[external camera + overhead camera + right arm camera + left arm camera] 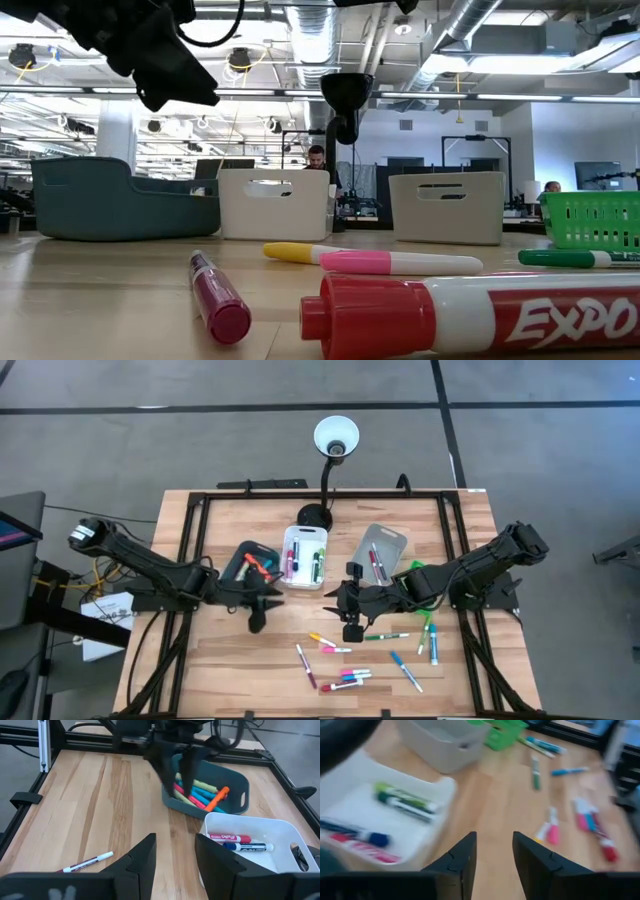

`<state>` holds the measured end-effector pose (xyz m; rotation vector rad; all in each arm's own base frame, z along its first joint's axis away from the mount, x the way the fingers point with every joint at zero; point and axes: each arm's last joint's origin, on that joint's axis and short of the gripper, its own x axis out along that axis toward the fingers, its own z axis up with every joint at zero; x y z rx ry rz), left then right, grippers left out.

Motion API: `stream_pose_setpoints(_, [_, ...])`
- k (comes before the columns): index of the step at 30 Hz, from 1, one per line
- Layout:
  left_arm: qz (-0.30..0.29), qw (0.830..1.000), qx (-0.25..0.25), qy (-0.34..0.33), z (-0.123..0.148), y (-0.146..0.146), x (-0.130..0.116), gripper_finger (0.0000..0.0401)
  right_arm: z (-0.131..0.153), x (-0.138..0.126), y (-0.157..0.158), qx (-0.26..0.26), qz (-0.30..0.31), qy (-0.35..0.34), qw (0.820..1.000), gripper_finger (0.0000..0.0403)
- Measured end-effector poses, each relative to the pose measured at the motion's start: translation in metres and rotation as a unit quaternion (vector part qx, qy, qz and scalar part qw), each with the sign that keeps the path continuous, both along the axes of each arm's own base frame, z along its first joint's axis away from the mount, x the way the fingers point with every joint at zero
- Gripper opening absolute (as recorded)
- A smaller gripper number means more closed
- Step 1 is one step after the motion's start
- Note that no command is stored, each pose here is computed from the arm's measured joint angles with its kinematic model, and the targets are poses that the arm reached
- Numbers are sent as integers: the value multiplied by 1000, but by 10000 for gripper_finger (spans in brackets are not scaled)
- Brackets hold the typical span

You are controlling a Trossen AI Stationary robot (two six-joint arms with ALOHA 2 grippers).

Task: Pick & Place Markers
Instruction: Put the red dry erase marker into the white bin

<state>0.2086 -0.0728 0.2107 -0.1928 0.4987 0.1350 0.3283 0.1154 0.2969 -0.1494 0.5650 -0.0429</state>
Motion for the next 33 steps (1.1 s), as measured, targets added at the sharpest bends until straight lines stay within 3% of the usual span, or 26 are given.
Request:
stream_pose_setpoints(3, [-41, 999, -10, 2, -2, -7, 2, 114, 1, 0, 0, 1, 0, -3, 1000, 127])
stream_pose_setpoints(8, [-103, 994, 47, -13, -8, -21, 9, 109, 6, 5, -2, 11, -4, -34, 999, 127])
stream_pose_setpoints(11, [-118, 991, 66, -25, -11, -25, 15, 112, 6, 6, -5, 56, -32, -40, 997, 127])
stream_pose_setpoints(18, [-119, 990, 71, -21, -15, -26, 17, 137, -1, 3, -7, 139, -18, 12, 990, 127])
stream_pose_setpoints(27, [-118, 990, 69, -26, -14, -27, 18, 151, -16, -14, 18, 141, -20, 91, 986, 129])
stream_pose_setpoints(33, [-137, 989, 54, -26, -13, -28, 18, 151, -40, -17, 38, 163, -43, 148, 975, 169])
